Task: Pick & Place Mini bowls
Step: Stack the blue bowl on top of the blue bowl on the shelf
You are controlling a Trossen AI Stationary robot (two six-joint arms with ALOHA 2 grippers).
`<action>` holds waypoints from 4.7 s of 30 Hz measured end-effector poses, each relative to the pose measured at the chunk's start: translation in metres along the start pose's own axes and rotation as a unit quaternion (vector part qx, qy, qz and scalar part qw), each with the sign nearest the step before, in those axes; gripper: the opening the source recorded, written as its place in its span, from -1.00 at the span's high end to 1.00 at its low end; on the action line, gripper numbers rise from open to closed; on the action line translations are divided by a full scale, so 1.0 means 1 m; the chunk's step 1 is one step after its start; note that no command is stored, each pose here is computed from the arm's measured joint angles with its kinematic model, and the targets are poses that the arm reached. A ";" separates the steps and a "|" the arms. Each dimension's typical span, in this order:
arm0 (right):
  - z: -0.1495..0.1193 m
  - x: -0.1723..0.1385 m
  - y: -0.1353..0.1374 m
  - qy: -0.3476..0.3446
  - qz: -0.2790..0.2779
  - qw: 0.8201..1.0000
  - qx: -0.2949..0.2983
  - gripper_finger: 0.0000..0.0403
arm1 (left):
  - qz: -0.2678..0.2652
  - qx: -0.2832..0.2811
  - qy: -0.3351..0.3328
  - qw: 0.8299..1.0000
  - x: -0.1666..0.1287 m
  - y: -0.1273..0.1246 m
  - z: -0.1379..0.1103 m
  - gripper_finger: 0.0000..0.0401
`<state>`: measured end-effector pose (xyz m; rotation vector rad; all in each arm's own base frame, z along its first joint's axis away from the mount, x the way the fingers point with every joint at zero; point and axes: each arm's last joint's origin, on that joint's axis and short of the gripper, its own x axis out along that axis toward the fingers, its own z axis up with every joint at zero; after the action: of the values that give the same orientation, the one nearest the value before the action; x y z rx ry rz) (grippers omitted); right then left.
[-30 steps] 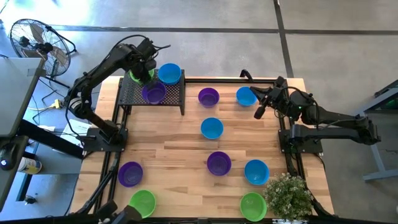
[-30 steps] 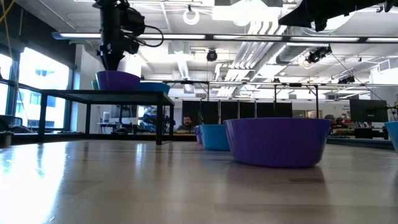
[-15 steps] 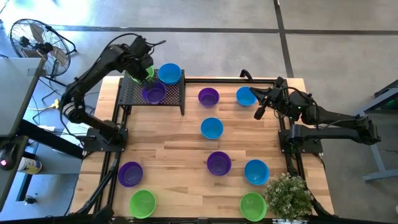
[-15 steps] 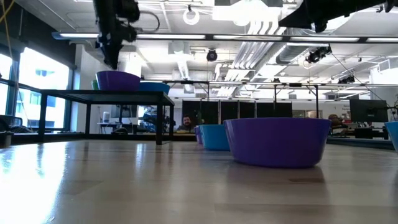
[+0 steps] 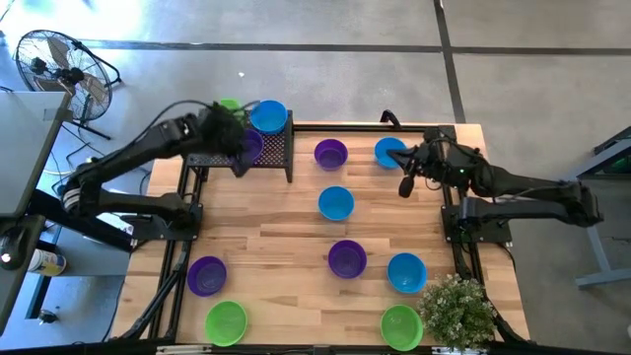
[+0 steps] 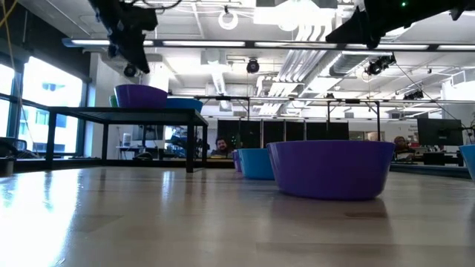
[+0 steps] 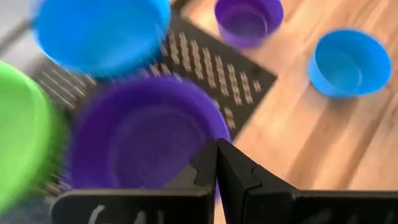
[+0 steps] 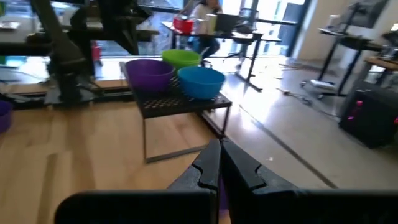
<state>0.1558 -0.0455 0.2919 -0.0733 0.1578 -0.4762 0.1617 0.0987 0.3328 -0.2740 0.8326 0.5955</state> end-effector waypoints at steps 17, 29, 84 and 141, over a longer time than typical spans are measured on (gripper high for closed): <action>-0.034 0.034 0.008 0.135 -0.054 0.986 0.083 0.90 | -0.131 0.091 -0.306 0.939 0.030 -0.076 -0.049 1.00; -0.082 0.073 0.038 0.287 0.019 0.938 0.193 0.42 | -0.167 0.113 -0.328 0.923 0.054 -0.086 -0.079 1.00; -0.144 0.068 -0.093 0.354 -0.408 0.767 0.347 0.24 | -0.198 0.147 -0.274 0.930 0.074 -0.095 -0.084 1.00; 0.005 0.184 0.046 0.331 -0.095 0.924 0.166 0.99 | -0.076 0.354 -0.089 0.928 0.086 -0.163 0.006 0.36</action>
<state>0.3388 -0.0894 0.2670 0.4163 0.7372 -0.7047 0.3072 0.0028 0.2715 0.3716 0.7892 0.1418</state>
